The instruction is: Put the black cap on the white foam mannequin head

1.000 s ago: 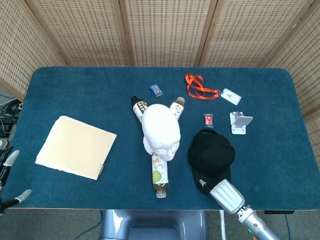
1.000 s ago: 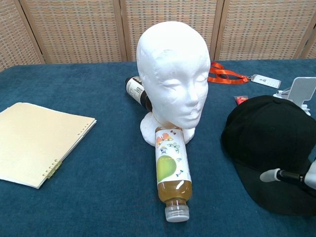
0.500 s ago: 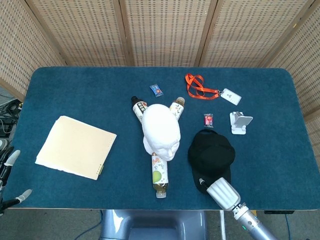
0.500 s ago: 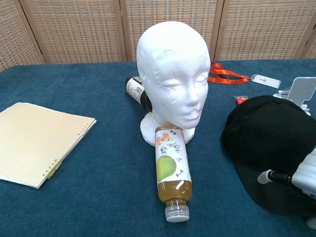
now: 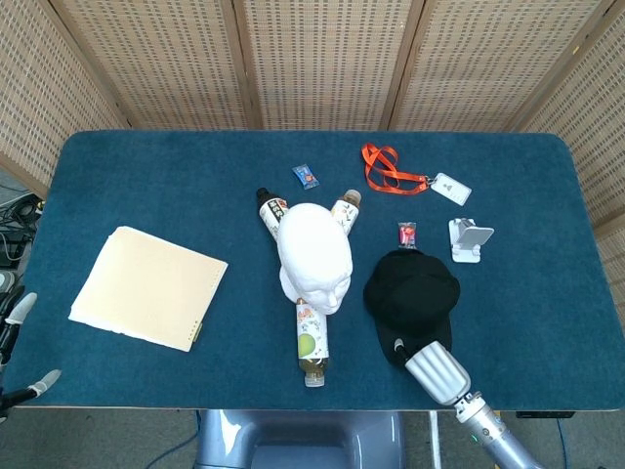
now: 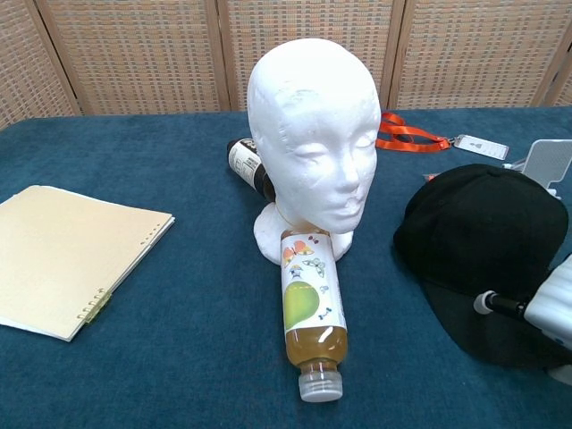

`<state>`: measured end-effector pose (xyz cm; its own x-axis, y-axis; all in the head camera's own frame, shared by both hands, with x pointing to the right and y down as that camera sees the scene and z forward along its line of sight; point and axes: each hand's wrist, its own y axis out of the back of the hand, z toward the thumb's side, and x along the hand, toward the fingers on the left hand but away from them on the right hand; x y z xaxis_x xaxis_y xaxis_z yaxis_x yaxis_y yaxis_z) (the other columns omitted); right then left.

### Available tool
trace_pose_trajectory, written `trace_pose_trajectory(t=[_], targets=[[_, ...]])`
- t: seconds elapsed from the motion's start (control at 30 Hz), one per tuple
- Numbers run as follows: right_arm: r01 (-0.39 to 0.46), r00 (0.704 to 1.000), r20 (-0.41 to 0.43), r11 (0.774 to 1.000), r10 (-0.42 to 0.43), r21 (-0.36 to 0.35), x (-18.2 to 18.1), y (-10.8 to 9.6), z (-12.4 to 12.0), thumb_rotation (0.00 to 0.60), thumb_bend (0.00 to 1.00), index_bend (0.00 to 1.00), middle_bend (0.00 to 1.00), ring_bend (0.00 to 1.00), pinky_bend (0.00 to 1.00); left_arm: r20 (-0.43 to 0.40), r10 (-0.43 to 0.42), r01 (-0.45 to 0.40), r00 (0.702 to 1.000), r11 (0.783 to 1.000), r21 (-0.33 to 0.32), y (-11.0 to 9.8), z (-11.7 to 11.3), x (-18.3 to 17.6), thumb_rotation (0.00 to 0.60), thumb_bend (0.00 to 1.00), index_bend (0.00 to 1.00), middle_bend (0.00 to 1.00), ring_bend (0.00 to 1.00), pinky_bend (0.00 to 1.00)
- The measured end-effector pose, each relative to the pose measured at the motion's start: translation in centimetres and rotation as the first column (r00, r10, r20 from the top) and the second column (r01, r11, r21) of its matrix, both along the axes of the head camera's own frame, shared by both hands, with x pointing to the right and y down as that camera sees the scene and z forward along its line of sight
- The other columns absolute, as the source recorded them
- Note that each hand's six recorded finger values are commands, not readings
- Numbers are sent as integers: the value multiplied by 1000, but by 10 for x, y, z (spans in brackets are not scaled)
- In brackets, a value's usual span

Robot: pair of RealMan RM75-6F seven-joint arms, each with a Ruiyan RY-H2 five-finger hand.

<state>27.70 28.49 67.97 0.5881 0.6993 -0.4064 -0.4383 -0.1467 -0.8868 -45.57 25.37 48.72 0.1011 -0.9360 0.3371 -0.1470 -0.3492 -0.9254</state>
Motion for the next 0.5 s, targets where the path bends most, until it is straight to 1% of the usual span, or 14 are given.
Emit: trace_pose_trajectory(t=[0.1,0.23,0.37,0.43,0.5], targets=[[-15,1000,22,999,14,48,1,-6,-4,600,489,388,881,983,1000,-1,-1,1,1000,1000,-1,0,0,0,600,0,0,0,0,0],[-83,992,100,992,73,95,2,-21,-15,600,523,388,881,983,1000,-2,0,0,1000,1000,-4,0,1,0,600,0,0,0,0,0],[-183,967,202,975,156,126,3,-48,-30,600,530,388,881,983,1000,-2,-1,1,1000,1000,-3,0,0,0,600,0,0,0,0,0],[-211,957,232,968,176,135,2,-58,-36,600,530,388,881,983,1000,-2,0,0,1000,1000,-5,0,1,0,600,0,0,0,0,0],[-222,952,245,965,185,136,0,-66,-39,600,533,388,881,983,1000,-2,2,-2,1000,1000,-7,0,1,0,600,0,0,0,0,0]])
